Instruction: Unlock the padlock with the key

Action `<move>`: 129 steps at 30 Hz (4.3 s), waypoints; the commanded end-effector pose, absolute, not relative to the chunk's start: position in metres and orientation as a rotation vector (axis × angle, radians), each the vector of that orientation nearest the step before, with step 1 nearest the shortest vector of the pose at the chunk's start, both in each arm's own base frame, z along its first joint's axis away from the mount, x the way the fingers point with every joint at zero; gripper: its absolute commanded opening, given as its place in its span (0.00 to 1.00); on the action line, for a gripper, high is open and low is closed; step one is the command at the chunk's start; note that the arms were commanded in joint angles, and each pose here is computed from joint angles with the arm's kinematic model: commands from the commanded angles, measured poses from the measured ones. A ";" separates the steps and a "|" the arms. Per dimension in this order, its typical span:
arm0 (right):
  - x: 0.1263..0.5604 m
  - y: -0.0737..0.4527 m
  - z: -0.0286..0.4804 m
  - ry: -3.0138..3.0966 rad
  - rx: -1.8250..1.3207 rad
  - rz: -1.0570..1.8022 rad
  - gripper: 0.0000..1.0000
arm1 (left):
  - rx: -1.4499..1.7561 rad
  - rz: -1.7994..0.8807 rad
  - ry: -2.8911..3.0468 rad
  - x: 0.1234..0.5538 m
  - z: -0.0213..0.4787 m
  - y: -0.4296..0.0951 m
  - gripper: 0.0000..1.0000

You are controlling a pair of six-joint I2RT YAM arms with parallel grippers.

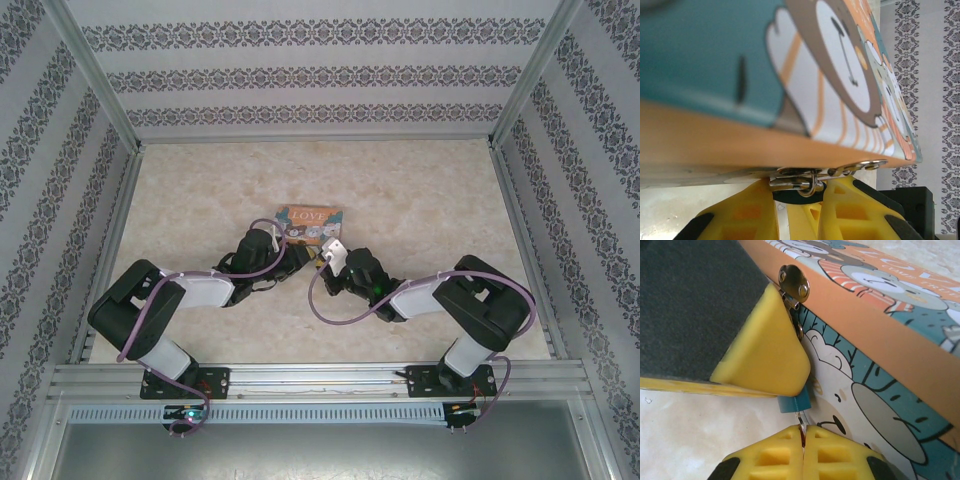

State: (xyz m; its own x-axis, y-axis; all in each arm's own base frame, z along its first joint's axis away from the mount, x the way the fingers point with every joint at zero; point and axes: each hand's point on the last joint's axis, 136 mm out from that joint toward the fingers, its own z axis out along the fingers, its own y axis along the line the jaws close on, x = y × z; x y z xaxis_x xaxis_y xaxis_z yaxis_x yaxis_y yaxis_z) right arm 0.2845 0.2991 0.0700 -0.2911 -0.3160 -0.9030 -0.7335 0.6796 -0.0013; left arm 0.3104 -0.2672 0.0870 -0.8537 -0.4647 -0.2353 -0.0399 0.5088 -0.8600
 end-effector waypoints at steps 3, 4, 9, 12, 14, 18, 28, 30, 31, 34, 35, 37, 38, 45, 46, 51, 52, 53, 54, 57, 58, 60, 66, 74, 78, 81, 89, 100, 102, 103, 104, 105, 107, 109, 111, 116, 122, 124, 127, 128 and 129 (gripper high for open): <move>0.299 0.333 0.145 1.627 -0.765 0.658 0.00 | -0.245 -1.461 2.334 0.289 0.110 -0.294 0.19; 0.297 0.335 0.146 1.625 -0.768 0.674 0.00 | -0.247 -1.459 2.336 0.289 0.109 -0.293 0.19; 0.296 0.336 0.146 1.632 -0.764 0.694 0.00 | -0.252 -1.451 2.342 0.289 0.106 -0.293 0.19; 0.296 0.334 0.141 1.649 -0.755 0.691 0.00 | -0.261 -1.442 2.340 0.290 0.104 -0.292 0.19; 0.296 0.333 0.136 1.667 -0.749 0.692 0.00 | -0.264 -1.440 2.339 0.291 0.102 -0.292 0.19; 0.294 0.330 0.122 1.709 -0.739 0.696 0.00 | -0.269 -1.439 2.339 0.293 0.097 -0.293 0.19; 0.290 0.327 0.090 1.792 -0.725 0.716 0.00 | -0.320 -1.447 2.352 0.292 0.073 -0.292 0.20; 0.289 0.326 0.086 1.805 -0.726 0.713 0.00 | -0.328 -1.447 2.356 0.292 0.069 -0.291 0.20; 0.289 0.325 0.084 1.809 -0.726 0.711 0.00 | -0.330 -1.448 2.356 0.292 0.067 -0.291 0.20; 0.288 0.322 0.078 1.826 -0.708 0.712 0.00 | -0.341 -1.451 2.356 0.293 0.062 -0.291 0.20; 0.287 0.321 0.075 1.834 -0.706 0.714 0.00 | -0.344 -1.453 2.355 0.293 0.061 -0.291 0.20; 0.285 0.320 0.070 1.849 -0.703 0.721 0.00 | -0.351 -1.458 2.352 0.294 0.058 -0.292 0.21; 0.284 0.319 0.067 1.857 -0.699 0.724 0.00 | -0.355 -1.457 2.350 0.295 0.057 -0.291 0.23; 0.281 0.311 0.059 1.890 -0.666 0.730 0.00 | -0.367 -1.438 2.342 0.297 0.055 -0.287 0.36; 0.281 0.311 0.059 1.892 -0.663 0.737 0.00 | -0.367 -1.436 2.339 0.297 0.056 -0.285 0.38; 0.281 0.306 0.056 1.914 -0.639 0.764 0.00 | -0.381 -1.424 2.293 0.296 0.070 -0.272 0.45; 0.281 0.306 0.056 1.916 -0.638 0.770 0.00 | -0.382 -1.415 2.292 0.295 0.072 -0.269 0.47; 0.281 0.305 0.055 1.920 -0.635 0.776 0.00 | -0.381 -1.403 2.296 0.293 0.073 -0.266 0.49; 0.280 0.305 0.055 1.922 -0.634 0.784 0.00 | -0.382 -1.389 2.300 0.291 0.075 -0.262 0.50; 0.278 0.308 0.057 1.927 -0.635 0.816 0.00 | -0.383 -1.350 2.301 0.285 0.083 -0.250 0.54; 0.277 0.309 0.057 1.931 -0.636 0.825 0.00 | -0.388 -1.336 2.296 0.284 0.085 -0.246 0.55; 0.276 0.311 0.059 1.937 -0.632 0.850 0.00 | -0.398 -1.299 2.276 0.281 0.092 -0.235 0.56; 0.276 0.316 0.067 1.984 -0.577 0.914 0.00 | -0.468 -1.163 2.201 0.277 0.111 -0.198 0.60; 0.270 0.320 0.078 2.085 -0.468 1.038 0.00 | -0.526 -1.097 2.103 0.272 0.133 -0.173 0.62; 0.270 0.319 0.083 2.134 -0.381 1.143 0.00 | -0.619 -1.123 2.102 0.271 0.126 -0.171 0.62; 0.269 0.321 0.086 2.156 -0.347 1.203 0.00 | -0.655 -1.153 2.117 0.272 0.122 -0.174 0.62; 0.264 0.327 0.087 2.192 -0.337 1.274 0.00 | -0.760 -1.227 2.113 0.276 0.115 -0.184 0.59; 0.263 0.327 0.086 2.195 -0.343 1.276 0.00 | -0.829 -1.267 2.118 0.277 0.103 -0.198 0.52; 0.263 0.327 0.087 2.193 -0.345 1.278 0.00 | -0.828 -1.288 2.114 0.278 0.104 -0.203 0.51; 0.263 0.327 0.087 2.194 -0.345 1.278 0.00 | -0.827 -1.300 2.111 0.279 0.104 -0.205 0.51; 0.263 0.326 0.087 2.195 -0.344 1.278 0.00 | -0.826 -1.311 2.108 0.280 0.104 -0.207 0.51; 0.263 0.327 0.086 2.197 -0.346 1.280 0.00 | -0.824 -1.322 2.104 0.281 0.105 -0.210 0.50; 0.262 0.326 0.086 2.198 -0.345 1.281 0.00 | -0.821 -1.338 2.100 0.282 0.106 -0.213 0.50; 0.262 0.325 0.086 2.198 -0.341 1.282 0.00 | -0.821 -1.340 2.105 0.283 0.105 -0.216 0.51; 0.262 0.325 0.086 2.200 -0.338 1.281 0.00 | -0.825 -1.339 2.112 0.284 0.103 -0.217 0.50; 0.263 0.325 0.088 2.199 -0.338 1.285 0.00 | -0.847 -1.343 2.112 0.285 0.098 -0.220 0.50; 0.264 0.324 0.089 2.197 -0.333 1.290 0.00 | -0.853 -1.362 2.122 0.287 0.093 -0.227 0.50; 0.265 0.325 0.090 2.194 -0.334 1.295 0.00 | -0.857 -1.370 2.126 0.287 0.089 -0.230 0.50; 0.265 0.325 0.090 2.194 -0.334 1.296 0.00 | -0.863 -1.396 2.119 0.288 0.085 -0.236 0.50; 0.266 0.324 0.090 2.195 -0.331 1.294 0.00 | -0.864 -1.406 2.114 0.289 0.084 -0.237 0.50; 0.266 0.324 0.090 2.195 -0.329 1.293 0.00 | -0.862 -1.417 2.109 0.290 0.084 -0.240 0.50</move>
